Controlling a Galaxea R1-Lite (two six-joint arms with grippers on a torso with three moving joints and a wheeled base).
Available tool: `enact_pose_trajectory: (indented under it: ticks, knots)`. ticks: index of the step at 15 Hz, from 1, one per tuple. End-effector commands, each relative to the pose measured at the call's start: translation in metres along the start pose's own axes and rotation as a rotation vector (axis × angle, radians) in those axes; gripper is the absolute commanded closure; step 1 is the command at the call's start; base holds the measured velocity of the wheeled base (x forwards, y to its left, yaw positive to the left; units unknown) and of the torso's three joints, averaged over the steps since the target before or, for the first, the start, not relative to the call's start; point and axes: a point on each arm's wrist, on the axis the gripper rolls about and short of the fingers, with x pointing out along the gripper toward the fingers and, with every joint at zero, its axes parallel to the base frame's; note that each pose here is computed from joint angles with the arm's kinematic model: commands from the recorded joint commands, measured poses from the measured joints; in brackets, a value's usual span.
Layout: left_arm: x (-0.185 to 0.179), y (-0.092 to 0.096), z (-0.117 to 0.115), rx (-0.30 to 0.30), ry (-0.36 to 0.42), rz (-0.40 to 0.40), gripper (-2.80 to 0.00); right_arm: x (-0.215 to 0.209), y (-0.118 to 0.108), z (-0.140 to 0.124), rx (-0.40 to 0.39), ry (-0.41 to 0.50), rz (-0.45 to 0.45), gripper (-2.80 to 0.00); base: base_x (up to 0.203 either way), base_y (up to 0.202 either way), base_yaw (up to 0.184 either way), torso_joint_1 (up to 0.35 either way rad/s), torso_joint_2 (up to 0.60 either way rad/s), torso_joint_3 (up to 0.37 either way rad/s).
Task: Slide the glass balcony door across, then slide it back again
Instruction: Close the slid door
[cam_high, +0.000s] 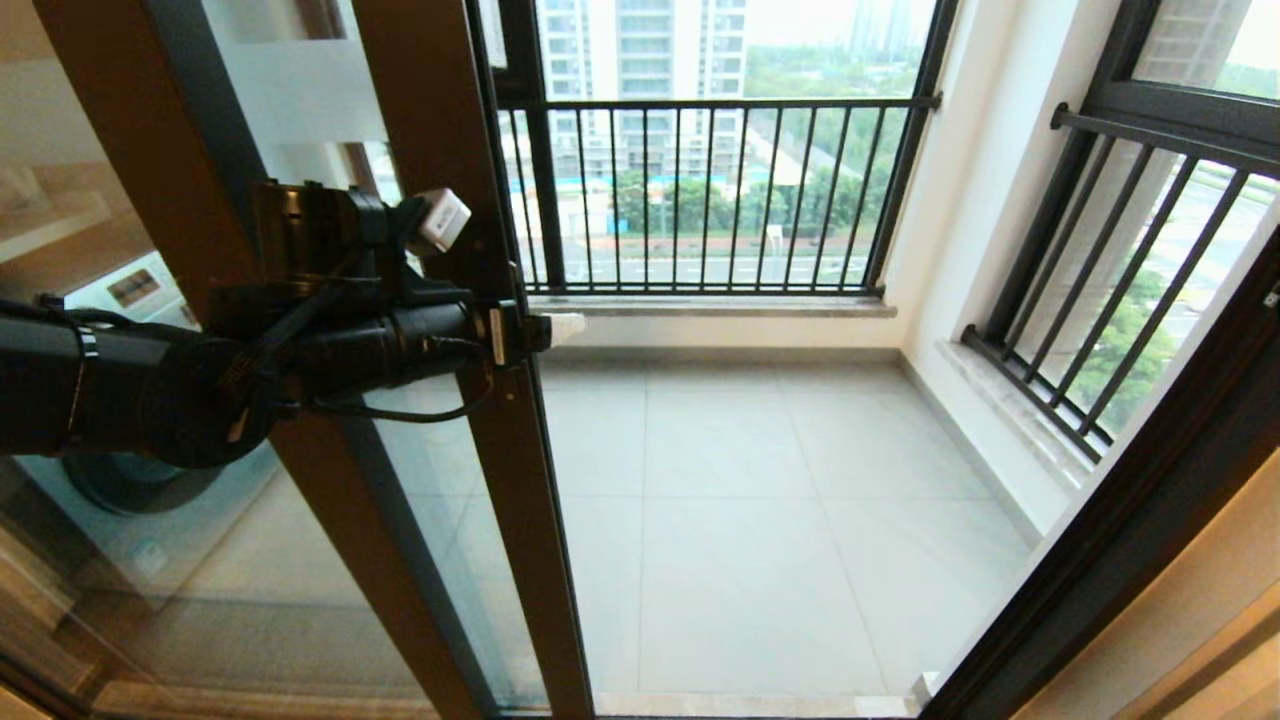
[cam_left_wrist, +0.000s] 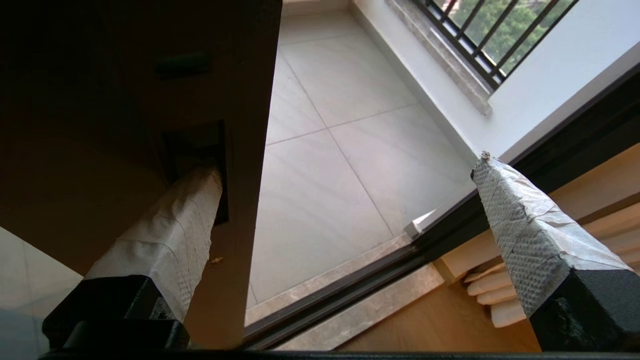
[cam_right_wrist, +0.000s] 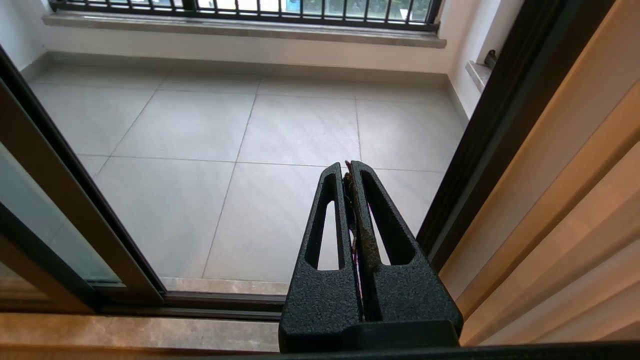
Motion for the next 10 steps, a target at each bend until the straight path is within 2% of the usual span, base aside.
enact_pose_trajectory:
  ticks: [1,7,10]
  knots:
    - [0.003,0.0,-0.002,-0.002,0.003,-0.006,-2.8,0.0,0.0,0.0,-0.001,-0.001,0.001,0.0,0.0,0.0,0.0,0.0,0.0,0.0]
    - [0.009,-0.001,-0.003,0.003,-0.001,-0.019,-2.8,0.0,0.0,0.0,-0.002,-0.001,0.001,0.0,0.0,0.0,0.0,0.0,0.0,0.0]
    - [0.012,-0.013,-0.005,0.008,0.006,-0.053,-2.8,0.0,0.0,0.0,0.0,-0.001,0.001,0.0,0.0,0.0,0.0,0.0,0.0,0.0]
